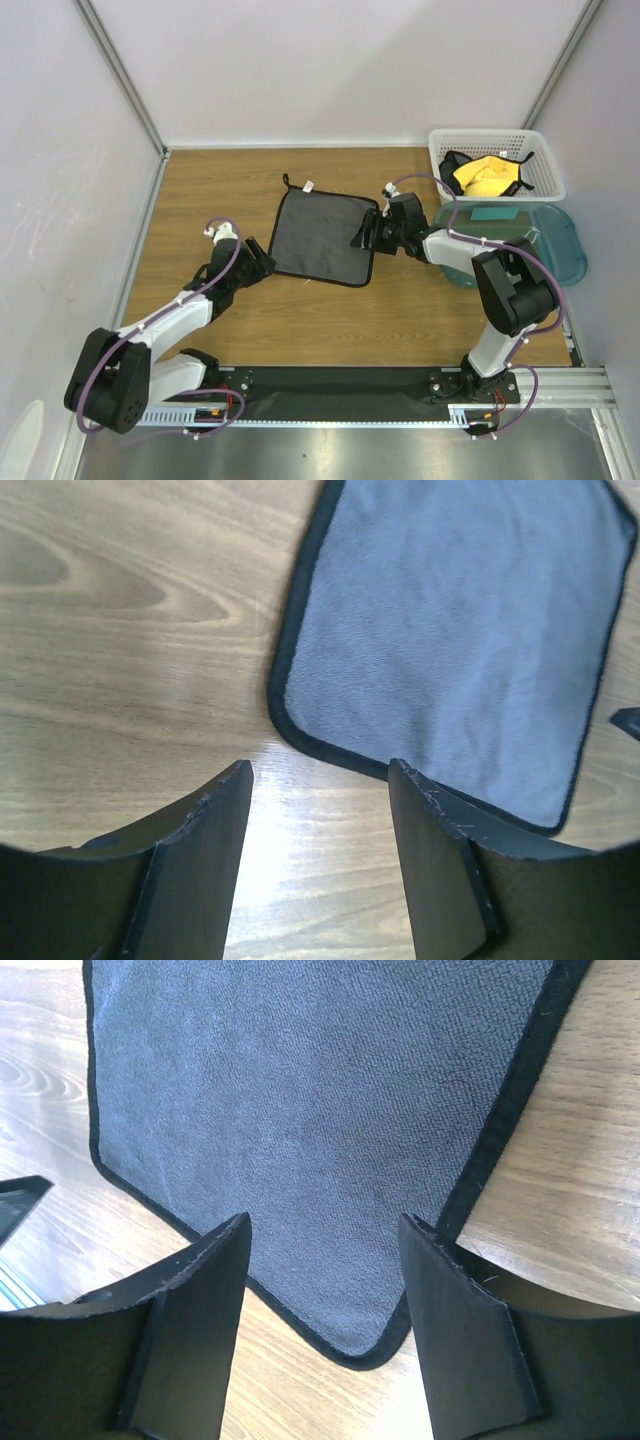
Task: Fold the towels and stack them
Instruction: Fold the towel
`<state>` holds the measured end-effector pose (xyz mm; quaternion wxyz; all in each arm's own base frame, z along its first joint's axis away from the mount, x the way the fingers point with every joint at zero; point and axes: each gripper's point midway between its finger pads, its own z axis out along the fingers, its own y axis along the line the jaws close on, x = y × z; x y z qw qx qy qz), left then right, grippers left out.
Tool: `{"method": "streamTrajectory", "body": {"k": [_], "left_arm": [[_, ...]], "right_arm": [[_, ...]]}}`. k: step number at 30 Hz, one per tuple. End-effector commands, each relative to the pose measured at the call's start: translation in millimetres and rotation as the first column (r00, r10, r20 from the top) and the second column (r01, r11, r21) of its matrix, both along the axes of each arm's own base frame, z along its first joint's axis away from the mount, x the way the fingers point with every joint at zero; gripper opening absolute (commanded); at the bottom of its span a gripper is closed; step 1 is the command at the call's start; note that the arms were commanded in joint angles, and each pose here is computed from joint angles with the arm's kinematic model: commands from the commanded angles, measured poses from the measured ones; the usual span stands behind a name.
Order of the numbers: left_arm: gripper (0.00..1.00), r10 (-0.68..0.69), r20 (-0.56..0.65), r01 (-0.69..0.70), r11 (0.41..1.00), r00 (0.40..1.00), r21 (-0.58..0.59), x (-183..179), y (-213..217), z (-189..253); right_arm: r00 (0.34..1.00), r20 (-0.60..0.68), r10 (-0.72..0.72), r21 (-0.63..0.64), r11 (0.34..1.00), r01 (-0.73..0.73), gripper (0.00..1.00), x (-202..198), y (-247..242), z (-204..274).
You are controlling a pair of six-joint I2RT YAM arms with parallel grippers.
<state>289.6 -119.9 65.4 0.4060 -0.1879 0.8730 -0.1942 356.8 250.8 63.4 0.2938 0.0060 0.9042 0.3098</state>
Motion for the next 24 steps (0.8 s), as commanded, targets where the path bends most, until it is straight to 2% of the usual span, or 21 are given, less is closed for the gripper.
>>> {"method": "streamTrajectory", "body": {"k": [1,10,24], "left_arm": [[0.62,0.021,0.047,-0.019,0.999,0.999,-0.050,14,-8,6],[0.57,0.050,0.035,-0.048,0.998,0.998,-0.050,25,-9,-11],[0.52,0.098,0.025,-0.097,0.995,0.995,-0.028,30,-2,-28]], "right_arm": [[1.000,0.010,-0.028,0.004,1.000,0.028,0.65,3,-2,4],[0.999,0.000,-0.043,-0.026,0.999,0.043,0.63,8,-7,-9],[0.999,0.047,-0.024,-0.034,0.999,0.025,0.63,31,-1,8]]}}
